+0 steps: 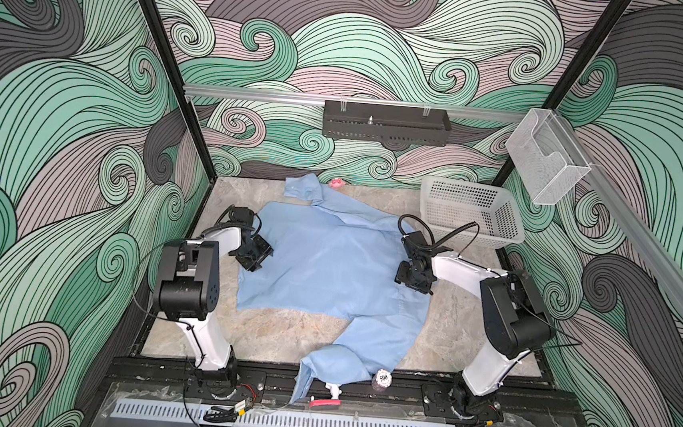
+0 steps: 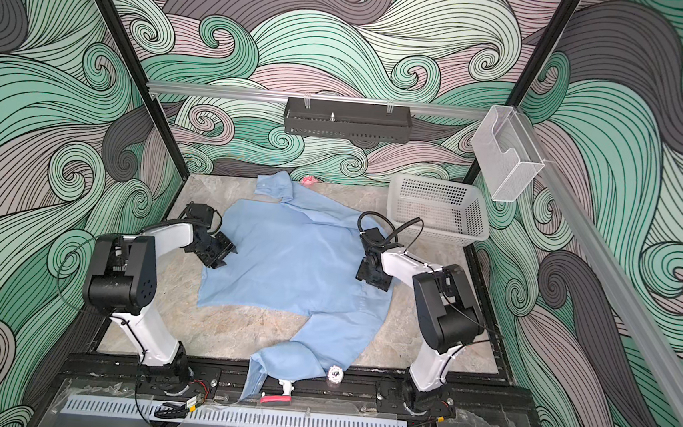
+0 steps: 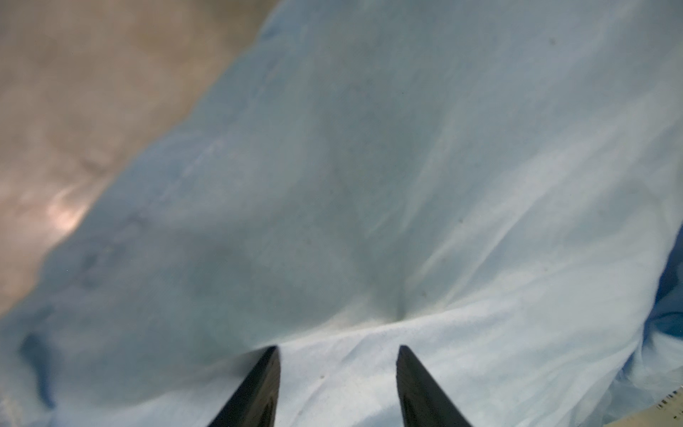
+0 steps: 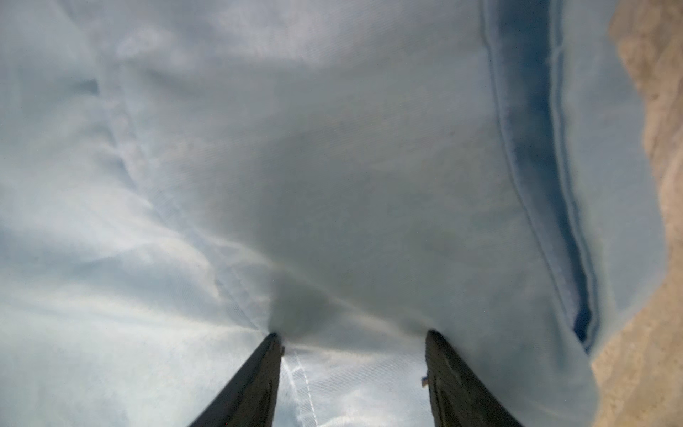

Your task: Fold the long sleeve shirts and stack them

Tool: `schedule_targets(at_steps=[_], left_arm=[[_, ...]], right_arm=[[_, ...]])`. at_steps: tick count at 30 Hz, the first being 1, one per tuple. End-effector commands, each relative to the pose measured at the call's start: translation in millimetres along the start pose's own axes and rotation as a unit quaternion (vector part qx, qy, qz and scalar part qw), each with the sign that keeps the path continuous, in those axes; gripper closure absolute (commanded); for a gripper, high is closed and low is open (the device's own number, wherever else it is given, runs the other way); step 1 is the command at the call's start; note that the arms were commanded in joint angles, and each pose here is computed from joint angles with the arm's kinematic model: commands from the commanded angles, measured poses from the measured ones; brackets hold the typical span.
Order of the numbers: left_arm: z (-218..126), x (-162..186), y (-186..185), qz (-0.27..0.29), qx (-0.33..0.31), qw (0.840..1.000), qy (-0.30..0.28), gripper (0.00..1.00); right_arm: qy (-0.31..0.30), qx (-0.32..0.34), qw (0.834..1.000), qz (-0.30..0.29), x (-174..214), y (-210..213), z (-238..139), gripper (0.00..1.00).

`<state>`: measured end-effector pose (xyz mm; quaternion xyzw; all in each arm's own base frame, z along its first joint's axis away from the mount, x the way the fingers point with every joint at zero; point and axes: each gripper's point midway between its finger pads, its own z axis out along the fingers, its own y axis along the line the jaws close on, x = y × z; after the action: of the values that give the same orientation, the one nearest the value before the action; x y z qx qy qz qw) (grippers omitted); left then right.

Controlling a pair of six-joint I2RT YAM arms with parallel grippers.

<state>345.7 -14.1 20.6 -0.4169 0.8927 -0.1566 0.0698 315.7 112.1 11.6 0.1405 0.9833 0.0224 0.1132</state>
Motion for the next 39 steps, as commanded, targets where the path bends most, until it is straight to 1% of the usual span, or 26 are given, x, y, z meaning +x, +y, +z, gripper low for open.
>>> schedule_targets(at_steps=[1,3,5,7,9,11,13,15,18,20,22,24,29,33,35,38,39], left_arm=[[-6,35,61,-0.014,-0.072,0.996,0.044,0.45],[-21,41,74,-0.006,-0.074,0.996,0.039,0.44],[-36,42,76,0.002,-0.065,0.997,0.029,0.44],[-53,35,60,0.019,-0.035,0.999,0.012,0.42],[-73,24,29,0.039,0.009,0.999,-0.010,0.40],[-92,12,-7,0.075,0.044,0.995,-0.041,0.38],[-111,6,-51,0.126,0.075,0.986,-0.076,0.36],[-117,5,-96,0.168,0.099,0.977,-0.087,0.35],[-100,4,-146,0.191,0.106,0.974,-0.068,0.35],[-78,3,-172,0.198,0.104,0.973,-0.051,0.34],[-54,3,-190,0.196,0.093,0.976,-0.030,0.33],[-34,3,-209,0.197,0.092,0.976,-0.023,0.33],[19,4,-236,0.207,0.076,0.975,0.002,0.33],[48,-2,-250,0.216,0.067,0.974,0.006,0.35],[55,-6,-257,0.219,0.073,0.973,0.003,0.40],[59,-5,-266,0.221,0.081,0.972,0.008,0.54],[58,-4,-269,0.223,0.087,0.971,0.009,0.61]], right_arm=[[0.101,0.035,0.994,-0.006,65,-28,6,0.37],[0.106,0.035,0.994,-0.015,75,-29,0,0.37],[0.103,0.029,0.994,-0.023,76,-28,-8,0.37],[0.091,0.020,0.995,-0.031,71,-22,-17,0.37],[0.065,0.008,0.997,-0.039,56,-12,-33,0.35],[0.038,-0.003,0.998,-0.048,38,-1,-49,0.33],[0.016,-0.009,0.998,-0.052,22,7,-62,0.32],[0.001,-0.012,0.998,-0.053,10,13,-71,0.32],[-0.002,-0.014,0.999,-0.051,3,17,-71,0.32],[0.010,-0.014,0.999,-0.050,4,19,-65,0.31],[0.019,-0.016,0.998,-0.050,6,21,-59,0.31],[0.027,-0.016,0.998,-0.051,8,21,-53,0.31],[0.044,-0.019,0.998,-0.050,14,20,-39,0.32],[0.057,-0.020,0.997,-0.049,22,18,-30,0.33],[0.063,-0.018,0.997,-0.051,25,17,-27,0.33],[0.074,-0.012,0.996,-0.052,30,13,-19,0.34],[0.077,-0.011,0.996,-0.051,32,12,-15,0.34]])
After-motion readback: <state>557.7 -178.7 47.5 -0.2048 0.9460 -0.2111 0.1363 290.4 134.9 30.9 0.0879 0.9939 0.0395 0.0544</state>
